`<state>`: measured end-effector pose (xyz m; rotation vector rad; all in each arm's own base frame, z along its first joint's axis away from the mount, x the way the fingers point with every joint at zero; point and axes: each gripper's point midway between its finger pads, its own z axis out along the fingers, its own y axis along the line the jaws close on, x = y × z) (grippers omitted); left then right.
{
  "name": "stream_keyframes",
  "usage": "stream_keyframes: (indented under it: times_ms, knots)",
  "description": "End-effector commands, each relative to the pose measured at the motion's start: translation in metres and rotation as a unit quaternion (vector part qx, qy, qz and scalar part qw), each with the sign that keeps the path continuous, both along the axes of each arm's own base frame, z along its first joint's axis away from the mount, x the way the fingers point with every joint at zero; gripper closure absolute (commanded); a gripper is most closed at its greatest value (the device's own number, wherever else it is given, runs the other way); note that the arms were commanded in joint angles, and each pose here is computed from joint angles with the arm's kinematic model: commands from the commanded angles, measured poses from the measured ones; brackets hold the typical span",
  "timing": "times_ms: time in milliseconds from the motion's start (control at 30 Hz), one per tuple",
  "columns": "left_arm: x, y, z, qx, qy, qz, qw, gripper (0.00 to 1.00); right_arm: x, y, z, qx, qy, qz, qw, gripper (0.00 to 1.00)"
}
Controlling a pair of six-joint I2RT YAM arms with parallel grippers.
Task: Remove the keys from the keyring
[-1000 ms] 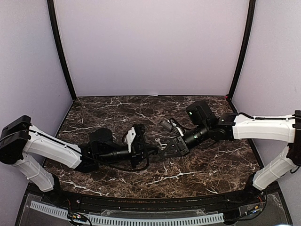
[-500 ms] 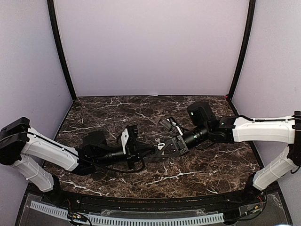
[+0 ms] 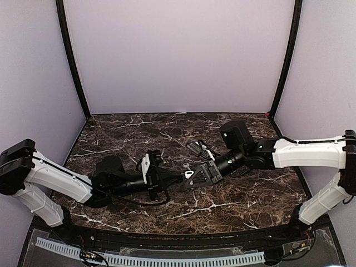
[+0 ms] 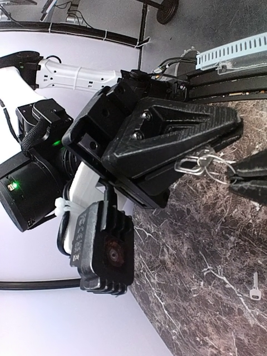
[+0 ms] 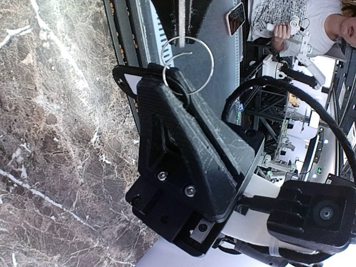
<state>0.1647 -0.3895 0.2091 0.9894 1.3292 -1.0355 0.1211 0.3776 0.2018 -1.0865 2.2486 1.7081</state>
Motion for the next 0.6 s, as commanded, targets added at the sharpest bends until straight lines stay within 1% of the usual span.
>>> stream_keyframes:
  times_ms: [0,333,567]
  knots:
    - [0.001,0.009,0.017,-0.030,-0.027,0.002,0.999,1.00,-0.002,-0.001,-0.004,-0.006,0.019,0.011,1.000,1.00]
    - [-0.007,0.006,0.026,-0.054,-0.037,-0.022,0.998,1.00,-0.011,0.006,-0.005,0.000,0.031,0.036,0.999,1.00]
    - [-0.012,0.000,0.028,-0.060,-0.040,-0.046,0.996,1.00,-0.015,0.011,-0.003,0.005,0.032,0.051,0.998,1.00]
